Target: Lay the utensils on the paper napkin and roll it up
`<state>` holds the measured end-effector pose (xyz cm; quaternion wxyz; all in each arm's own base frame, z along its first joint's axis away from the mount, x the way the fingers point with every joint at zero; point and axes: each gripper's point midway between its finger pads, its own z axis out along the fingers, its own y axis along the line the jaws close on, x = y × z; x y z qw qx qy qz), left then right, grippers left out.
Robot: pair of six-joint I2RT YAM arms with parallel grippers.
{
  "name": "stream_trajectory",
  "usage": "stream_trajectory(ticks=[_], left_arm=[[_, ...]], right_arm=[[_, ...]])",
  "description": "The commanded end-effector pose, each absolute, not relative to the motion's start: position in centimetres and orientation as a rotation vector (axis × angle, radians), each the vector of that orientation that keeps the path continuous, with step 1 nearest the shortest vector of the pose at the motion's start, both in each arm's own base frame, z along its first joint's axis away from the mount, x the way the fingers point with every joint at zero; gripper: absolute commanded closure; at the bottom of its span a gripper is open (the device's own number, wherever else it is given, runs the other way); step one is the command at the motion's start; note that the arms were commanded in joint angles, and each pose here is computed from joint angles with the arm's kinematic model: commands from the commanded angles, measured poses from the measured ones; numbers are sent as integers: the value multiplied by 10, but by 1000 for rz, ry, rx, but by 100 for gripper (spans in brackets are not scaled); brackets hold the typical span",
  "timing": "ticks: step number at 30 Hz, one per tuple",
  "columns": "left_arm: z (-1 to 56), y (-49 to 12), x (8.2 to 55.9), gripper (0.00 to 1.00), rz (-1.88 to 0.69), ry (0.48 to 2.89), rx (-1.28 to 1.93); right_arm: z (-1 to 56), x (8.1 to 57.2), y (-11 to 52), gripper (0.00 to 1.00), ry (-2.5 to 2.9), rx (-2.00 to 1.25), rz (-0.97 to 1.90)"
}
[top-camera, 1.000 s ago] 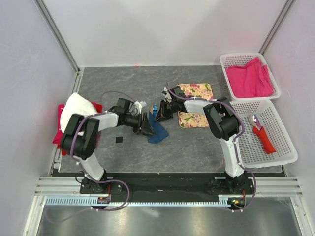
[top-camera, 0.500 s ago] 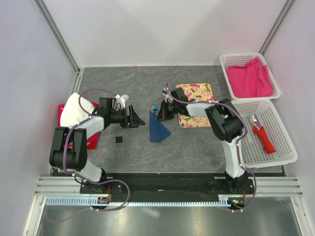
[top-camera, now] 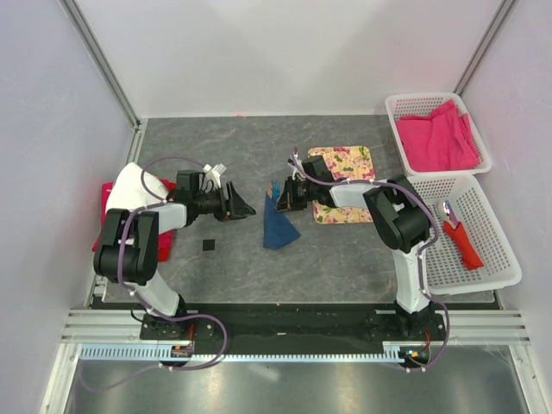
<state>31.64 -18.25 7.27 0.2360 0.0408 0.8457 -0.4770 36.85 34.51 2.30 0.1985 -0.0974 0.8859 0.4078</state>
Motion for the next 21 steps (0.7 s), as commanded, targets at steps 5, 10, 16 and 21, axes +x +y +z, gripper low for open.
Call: stream_trajectory(ticks=[5, 10, 16, 21], left_arm=[[69, -189, 341, 28, -1341, 2261, 90], [62, -196, 346, 28, -1381, 2253, 91], [54, -200, 346, 28, -1410, 2250, 79], [56, -200, 343, 28, -1425, 2232, 94]], right_arm=[[58, 372, 346, 100, 2361, -334, 1135], [64, 370, 348, 100, 2346, -350, 1150], [72, 368, 351, 100, 2337, -360, 1181], [69, 367, 352, 100, 2374, -434, 1170]])
